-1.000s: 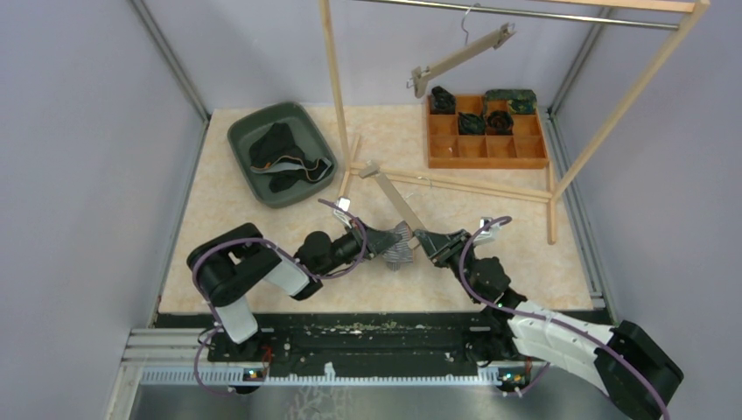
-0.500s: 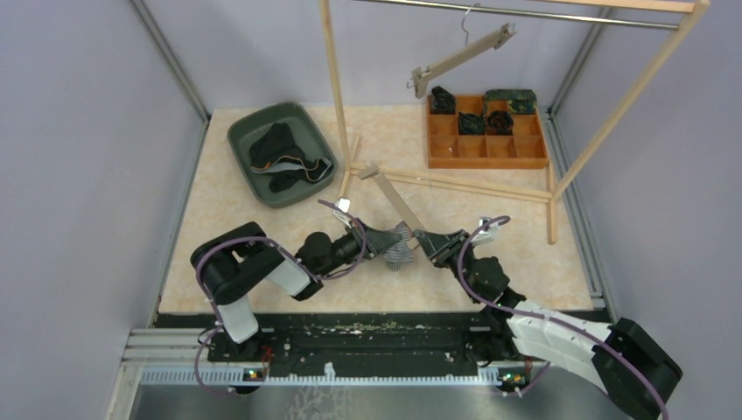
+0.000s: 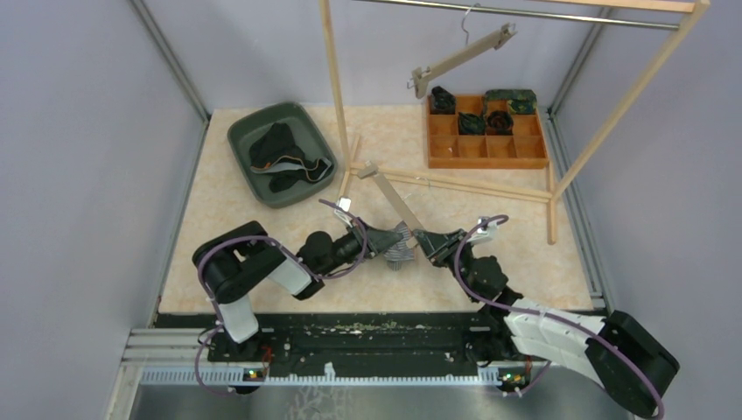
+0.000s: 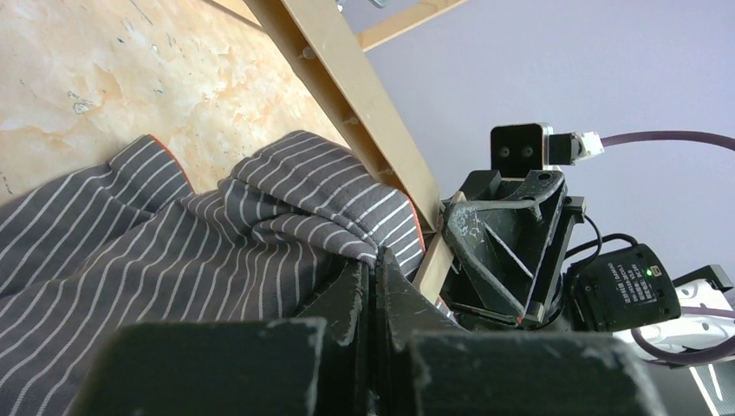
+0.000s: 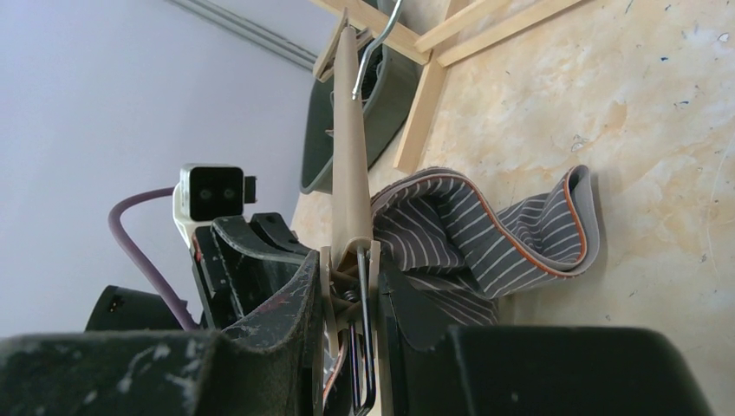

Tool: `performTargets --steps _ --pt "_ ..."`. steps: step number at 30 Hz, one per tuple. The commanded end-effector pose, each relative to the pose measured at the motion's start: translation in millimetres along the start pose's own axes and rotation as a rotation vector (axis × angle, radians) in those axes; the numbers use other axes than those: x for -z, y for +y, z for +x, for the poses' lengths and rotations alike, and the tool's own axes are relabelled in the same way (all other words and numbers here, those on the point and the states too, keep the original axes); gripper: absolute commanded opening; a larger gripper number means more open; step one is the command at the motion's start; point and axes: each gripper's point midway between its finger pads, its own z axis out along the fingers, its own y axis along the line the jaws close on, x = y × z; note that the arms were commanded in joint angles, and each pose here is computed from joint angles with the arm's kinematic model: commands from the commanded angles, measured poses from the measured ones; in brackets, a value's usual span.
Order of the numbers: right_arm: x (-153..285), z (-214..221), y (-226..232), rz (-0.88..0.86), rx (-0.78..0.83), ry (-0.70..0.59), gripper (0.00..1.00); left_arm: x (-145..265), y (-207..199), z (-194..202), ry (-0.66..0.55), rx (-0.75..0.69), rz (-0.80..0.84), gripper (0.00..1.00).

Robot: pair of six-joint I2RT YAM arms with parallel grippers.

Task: Clip the underwear to the hanger
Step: Clamp the underwear onto the hanger.

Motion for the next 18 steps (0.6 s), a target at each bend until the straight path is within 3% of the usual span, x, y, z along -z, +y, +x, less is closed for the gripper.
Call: performTargets --steps 1,18 --pt "18.4 10.7 -27.1 0.011 0.006 0.013 0.00 -6.9 -20.5 -14.2 -0.056 0.010 0.083 0.00" --pt "15.0 11.4 -25.7 0.019 0.008 0.010 0.00 -5.4 -22.7 -20.9 -0.110 0.027 0.084 0.00"
